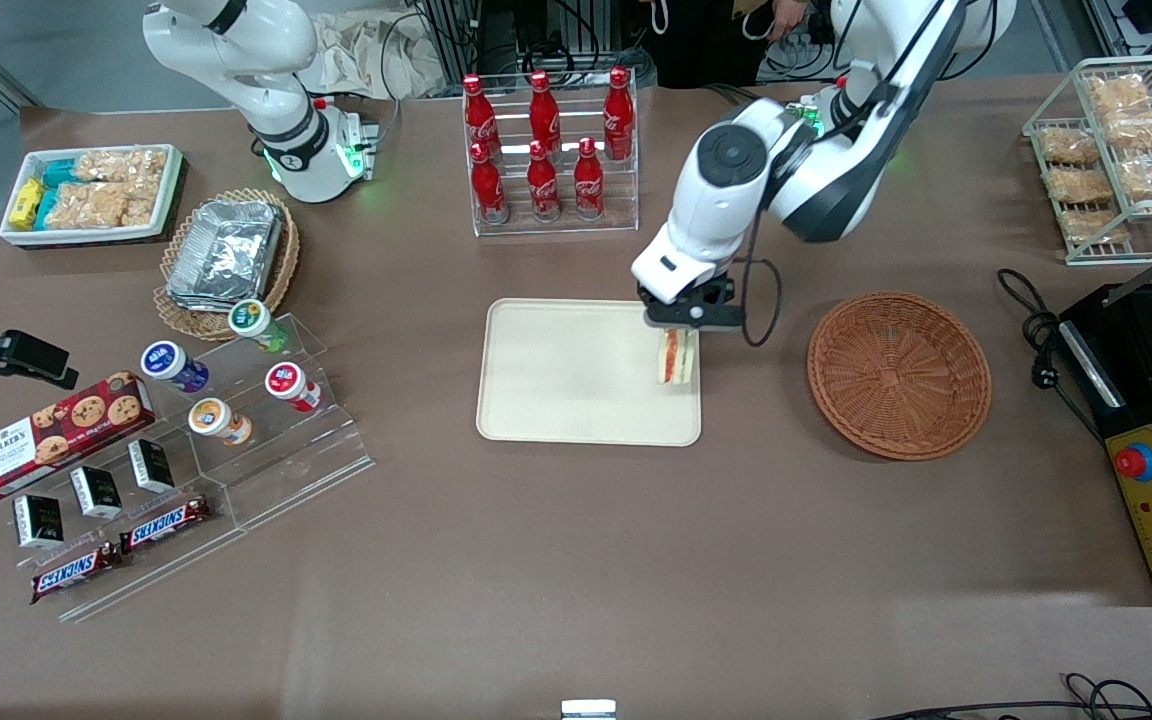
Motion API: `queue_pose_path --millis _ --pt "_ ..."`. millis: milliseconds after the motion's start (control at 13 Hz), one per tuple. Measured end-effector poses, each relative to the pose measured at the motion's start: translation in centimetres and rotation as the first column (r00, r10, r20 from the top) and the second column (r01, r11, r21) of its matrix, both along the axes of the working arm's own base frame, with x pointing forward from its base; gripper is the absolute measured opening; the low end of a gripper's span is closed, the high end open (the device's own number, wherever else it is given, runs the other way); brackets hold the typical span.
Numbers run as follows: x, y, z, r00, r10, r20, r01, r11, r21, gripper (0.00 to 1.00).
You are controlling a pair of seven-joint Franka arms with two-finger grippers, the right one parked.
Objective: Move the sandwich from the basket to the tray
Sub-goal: 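Carry the sandwich over the cream tray and lower it onto the tray, then open the left gripper to release the sandwich and raise it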
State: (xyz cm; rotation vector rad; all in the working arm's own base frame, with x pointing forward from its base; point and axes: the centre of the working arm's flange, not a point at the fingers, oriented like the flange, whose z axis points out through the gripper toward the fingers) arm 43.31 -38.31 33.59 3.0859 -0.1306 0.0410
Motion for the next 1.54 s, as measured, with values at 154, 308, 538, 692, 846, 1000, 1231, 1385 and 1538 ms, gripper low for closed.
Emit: queue_pose_path --millis 154,308,538,692,846,1000,1231,1385,1538 --pt "0.0 -0.7 -4.0 0.999 -0.041 0.008 0.041 0.999 0.008 0.2" --pt "-0.2 -1.0 -7.7 0.997 -0.072 0.012 0.072 0.997 0.017 0.2" --pt "-0.8 -1.3 -11.5 0.996 -0.091 0.011 0.09 0.995 0.037 0.2" --pt "-0.7 -1.4 -11.9 0.995 -0.096 0.017 0.095 0.995 0.039 0.2" --pt "-0.7 -1.5 -11.8 0.995 -0.094 0.019 0.093 0.995 0.038 0.38" --pt "-0.6 -1.4 -11.8 0.997 -0.081 0.02 0.08 0.996 0.037 0.6" --pt "0.3 -1.4 -10.9 0.998 -0.059 0.038 0.058 0.998 0.029 0.91" --pt "1.3 -1.3 -8.6 0.998 -0.027 0.061 0.025 0.999 0.037 1.0" --pt "2.8 -1.2 -3.9 0.997 0.062 0.054 -0.064 0.997 0.038 1.0"
